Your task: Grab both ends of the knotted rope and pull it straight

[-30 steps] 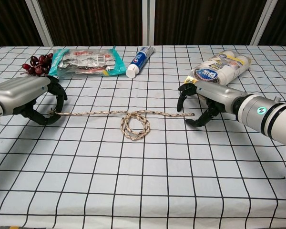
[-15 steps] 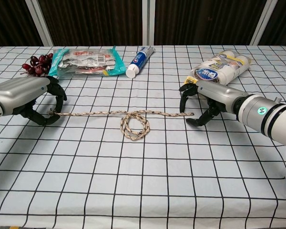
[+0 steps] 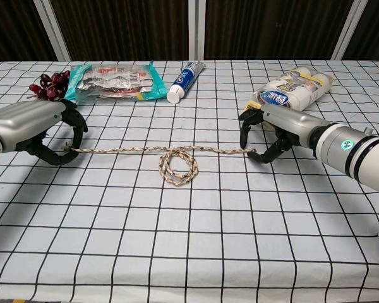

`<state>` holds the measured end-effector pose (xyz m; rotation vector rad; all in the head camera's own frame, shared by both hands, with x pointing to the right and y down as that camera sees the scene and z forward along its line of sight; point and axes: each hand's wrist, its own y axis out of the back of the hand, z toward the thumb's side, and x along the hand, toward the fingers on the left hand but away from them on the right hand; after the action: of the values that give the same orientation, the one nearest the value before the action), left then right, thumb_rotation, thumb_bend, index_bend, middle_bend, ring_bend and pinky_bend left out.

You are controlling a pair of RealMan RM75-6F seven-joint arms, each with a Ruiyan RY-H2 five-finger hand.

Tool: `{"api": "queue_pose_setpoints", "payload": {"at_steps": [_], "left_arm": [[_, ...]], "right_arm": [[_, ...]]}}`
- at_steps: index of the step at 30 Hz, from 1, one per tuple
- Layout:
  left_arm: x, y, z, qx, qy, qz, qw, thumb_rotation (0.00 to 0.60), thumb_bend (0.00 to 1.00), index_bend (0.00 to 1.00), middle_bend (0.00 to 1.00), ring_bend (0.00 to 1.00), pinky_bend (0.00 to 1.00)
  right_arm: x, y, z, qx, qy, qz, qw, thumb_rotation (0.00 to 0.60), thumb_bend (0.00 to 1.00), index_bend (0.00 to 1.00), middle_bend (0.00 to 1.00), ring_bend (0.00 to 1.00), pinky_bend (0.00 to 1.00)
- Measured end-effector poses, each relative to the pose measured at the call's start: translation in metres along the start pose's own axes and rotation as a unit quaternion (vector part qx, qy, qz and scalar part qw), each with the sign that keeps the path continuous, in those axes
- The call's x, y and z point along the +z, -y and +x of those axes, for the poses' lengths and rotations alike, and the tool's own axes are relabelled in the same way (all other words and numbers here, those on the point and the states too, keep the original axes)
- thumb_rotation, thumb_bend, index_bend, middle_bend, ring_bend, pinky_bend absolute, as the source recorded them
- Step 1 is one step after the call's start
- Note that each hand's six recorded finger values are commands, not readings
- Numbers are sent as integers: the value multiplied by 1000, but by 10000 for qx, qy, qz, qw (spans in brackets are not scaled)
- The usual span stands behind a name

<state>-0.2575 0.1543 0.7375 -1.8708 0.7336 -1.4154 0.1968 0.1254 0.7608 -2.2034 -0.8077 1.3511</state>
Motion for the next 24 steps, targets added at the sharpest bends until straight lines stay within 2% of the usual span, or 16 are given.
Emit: {"api": "queue_pose_setpoints", "payload": {"at_steps": [12, 24], "left_arm": [[-2, 1, -1, -20, -17, 14, 10000, 600, 362, 665, 264, 42, 142], [-3, 2, -1, -35, -32, 17, 10000, 600, 362, 666, 264, 42, 141]], "right_arm": [[0, 1, -3, 20, 43, 13, 10000, 600, 348, 492, 103, 0, 0], [-1, 3, -2, 24, 69, -24, 10000, 600, 353, 546, 116, 0, 0]]}}
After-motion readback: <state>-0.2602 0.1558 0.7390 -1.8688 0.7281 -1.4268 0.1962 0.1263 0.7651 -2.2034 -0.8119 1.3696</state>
